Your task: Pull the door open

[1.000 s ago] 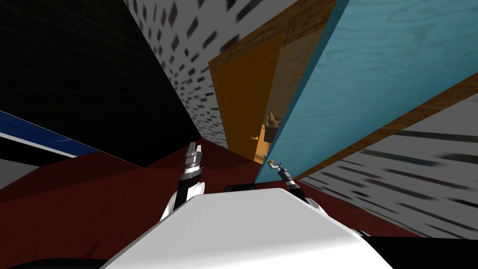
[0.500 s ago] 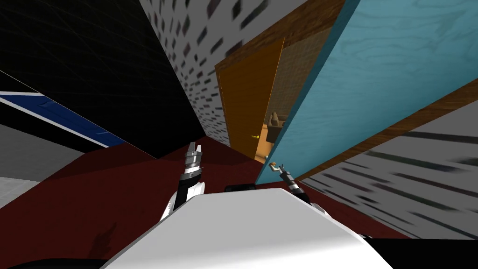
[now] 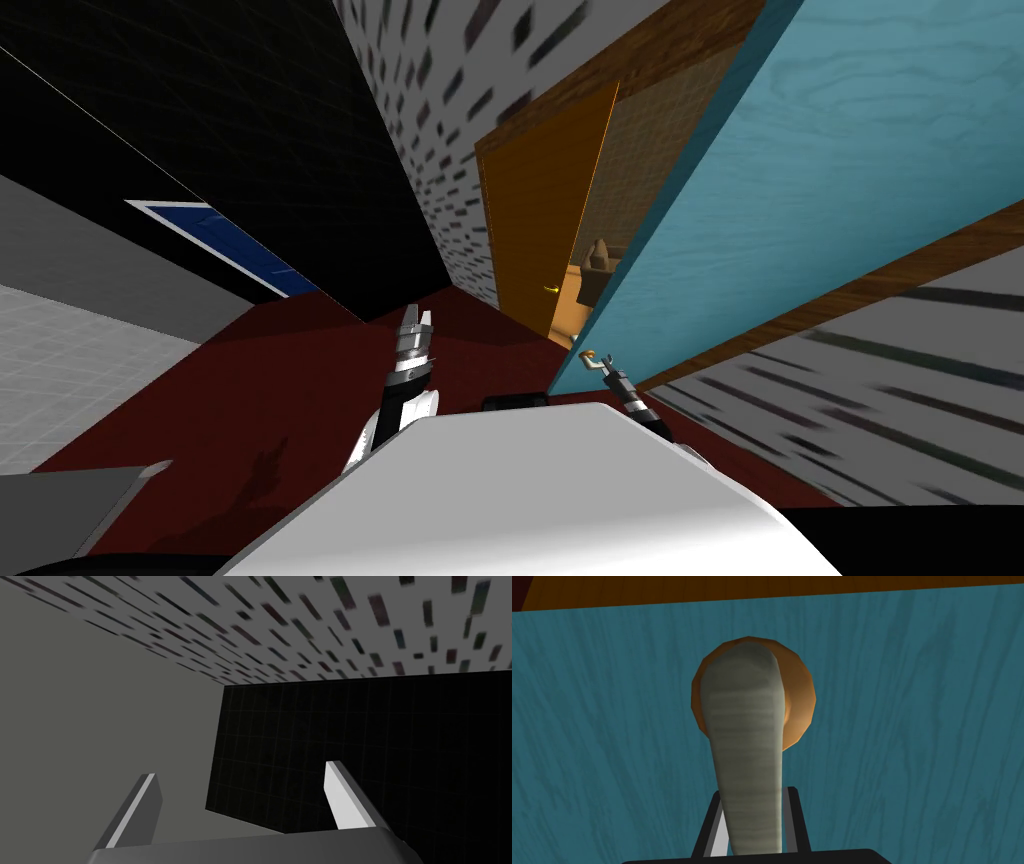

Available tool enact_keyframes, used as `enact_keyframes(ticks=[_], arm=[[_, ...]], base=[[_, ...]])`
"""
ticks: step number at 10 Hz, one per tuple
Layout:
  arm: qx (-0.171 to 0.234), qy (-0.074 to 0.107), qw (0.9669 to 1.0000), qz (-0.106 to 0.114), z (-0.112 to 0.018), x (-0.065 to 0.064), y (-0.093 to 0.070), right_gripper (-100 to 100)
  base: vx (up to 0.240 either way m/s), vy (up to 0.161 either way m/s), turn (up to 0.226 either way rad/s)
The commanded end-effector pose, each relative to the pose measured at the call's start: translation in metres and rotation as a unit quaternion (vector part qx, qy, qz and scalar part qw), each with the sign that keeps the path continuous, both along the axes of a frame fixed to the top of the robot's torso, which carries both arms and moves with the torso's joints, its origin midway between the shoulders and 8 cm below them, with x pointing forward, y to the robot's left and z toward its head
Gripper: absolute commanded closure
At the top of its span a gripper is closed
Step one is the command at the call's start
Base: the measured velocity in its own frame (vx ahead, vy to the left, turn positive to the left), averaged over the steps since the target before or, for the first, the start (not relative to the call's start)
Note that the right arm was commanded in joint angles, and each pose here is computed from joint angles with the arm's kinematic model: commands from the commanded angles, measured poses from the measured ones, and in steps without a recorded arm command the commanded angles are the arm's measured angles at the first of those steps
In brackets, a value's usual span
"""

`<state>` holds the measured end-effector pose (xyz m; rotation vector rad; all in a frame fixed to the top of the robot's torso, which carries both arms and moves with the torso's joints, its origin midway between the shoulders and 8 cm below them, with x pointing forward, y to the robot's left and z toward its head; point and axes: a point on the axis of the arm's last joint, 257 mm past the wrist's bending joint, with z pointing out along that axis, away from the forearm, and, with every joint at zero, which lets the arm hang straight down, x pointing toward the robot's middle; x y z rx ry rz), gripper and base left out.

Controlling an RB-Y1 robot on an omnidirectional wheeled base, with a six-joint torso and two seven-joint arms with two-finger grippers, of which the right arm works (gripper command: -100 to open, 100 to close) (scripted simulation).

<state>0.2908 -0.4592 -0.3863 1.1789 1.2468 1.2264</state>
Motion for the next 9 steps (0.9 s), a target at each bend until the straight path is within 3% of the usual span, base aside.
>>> enact_keyframes(ticks=[1, 4, 8, 9], arm=[[0.004, 0.0, 1.0, 0.006, -0.004, -0.004, 0.007, 100], [0.005, 0.0, 0.9999, 0.009, -0.004, -0.011, 0.008, 100], [0.008, 0.0, 0.9998, 0.016, -0.005, -0.027, 0.011, 100], [0.003, -0.002, 0.9999, 0.01, -0.001, -0.023, 0.002, 100]], base=[[-0.139, -0.034, 0.039], [-0.135, -0.051, 0.114], [-0.21, -0.073, 0.212], [-0.109, -0.029, 0.02]])
